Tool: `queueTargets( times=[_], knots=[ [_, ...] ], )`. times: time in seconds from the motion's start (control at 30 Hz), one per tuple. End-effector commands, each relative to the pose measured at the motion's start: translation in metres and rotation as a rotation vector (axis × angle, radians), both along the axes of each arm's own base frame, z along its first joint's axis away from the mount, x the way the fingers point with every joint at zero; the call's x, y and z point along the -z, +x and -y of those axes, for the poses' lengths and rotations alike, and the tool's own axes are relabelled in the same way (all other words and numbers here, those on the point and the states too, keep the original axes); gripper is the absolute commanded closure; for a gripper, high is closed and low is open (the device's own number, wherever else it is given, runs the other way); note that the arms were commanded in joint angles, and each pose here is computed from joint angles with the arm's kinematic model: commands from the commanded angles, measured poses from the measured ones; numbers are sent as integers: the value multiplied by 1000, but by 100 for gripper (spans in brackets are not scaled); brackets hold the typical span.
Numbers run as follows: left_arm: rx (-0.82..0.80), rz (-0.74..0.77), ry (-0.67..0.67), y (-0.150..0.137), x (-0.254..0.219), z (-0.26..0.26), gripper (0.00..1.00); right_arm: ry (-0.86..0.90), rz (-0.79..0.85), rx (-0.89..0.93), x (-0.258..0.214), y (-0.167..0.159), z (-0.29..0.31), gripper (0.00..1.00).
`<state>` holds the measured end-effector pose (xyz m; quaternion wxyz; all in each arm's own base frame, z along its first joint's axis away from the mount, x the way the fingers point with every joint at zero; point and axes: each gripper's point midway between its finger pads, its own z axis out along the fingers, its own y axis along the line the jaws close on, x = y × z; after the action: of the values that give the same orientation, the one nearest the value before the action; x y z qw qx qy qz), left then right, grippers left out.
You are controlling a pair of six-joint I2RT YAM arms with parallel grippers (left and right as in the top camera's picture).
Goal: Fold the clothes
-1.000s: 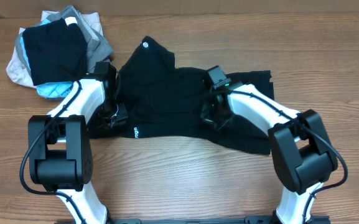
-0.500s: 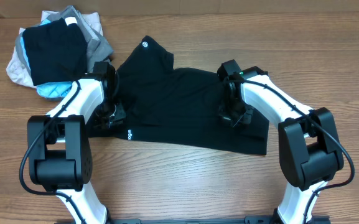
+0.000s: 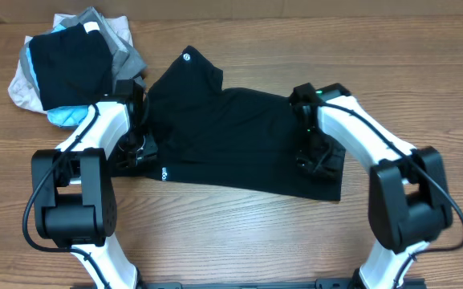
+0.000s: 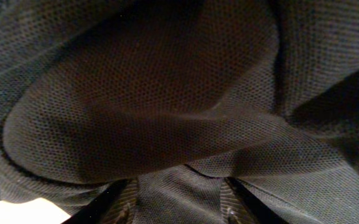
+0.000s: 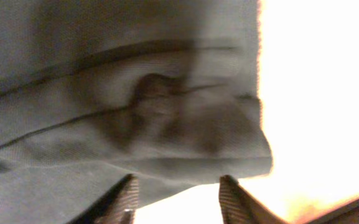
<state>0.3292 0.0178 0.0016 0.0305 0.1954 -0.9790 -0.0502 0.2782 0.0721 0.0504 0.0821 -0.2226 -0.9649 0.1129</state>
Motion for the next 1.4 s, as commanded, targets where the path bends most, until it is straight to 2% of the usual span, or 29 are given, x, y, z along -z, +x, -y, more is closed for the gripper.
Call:
queueTargets(
  times=[0.0,0.1,0.2,0.37,0.7,1.07,1.37],
  knots=[
    [-19,-31,76,-5,9,-19,52,-27,61,54,-15,6,11,46],
    [-20,-32,67,-6,9,-18,52,-25,49,65,-10,2,14,38],
    [-20,-36,65,-7,9,-17,51,-13,41,80,-3,-1,16,26],
    [-21,-38,50,-7,9,-15,51,-6,45,110,14,-3,25,26],
    [-21,-38,50,-7,9,-15,51,107,66,85,29,3,14,38],
    [-21,-41,50,-8,9,-15,51,116,105,92,37,10,15,73],
    [-21,-41,50,-8,9,-15,51,120,169,200,37,29,48,89]
  ],
)
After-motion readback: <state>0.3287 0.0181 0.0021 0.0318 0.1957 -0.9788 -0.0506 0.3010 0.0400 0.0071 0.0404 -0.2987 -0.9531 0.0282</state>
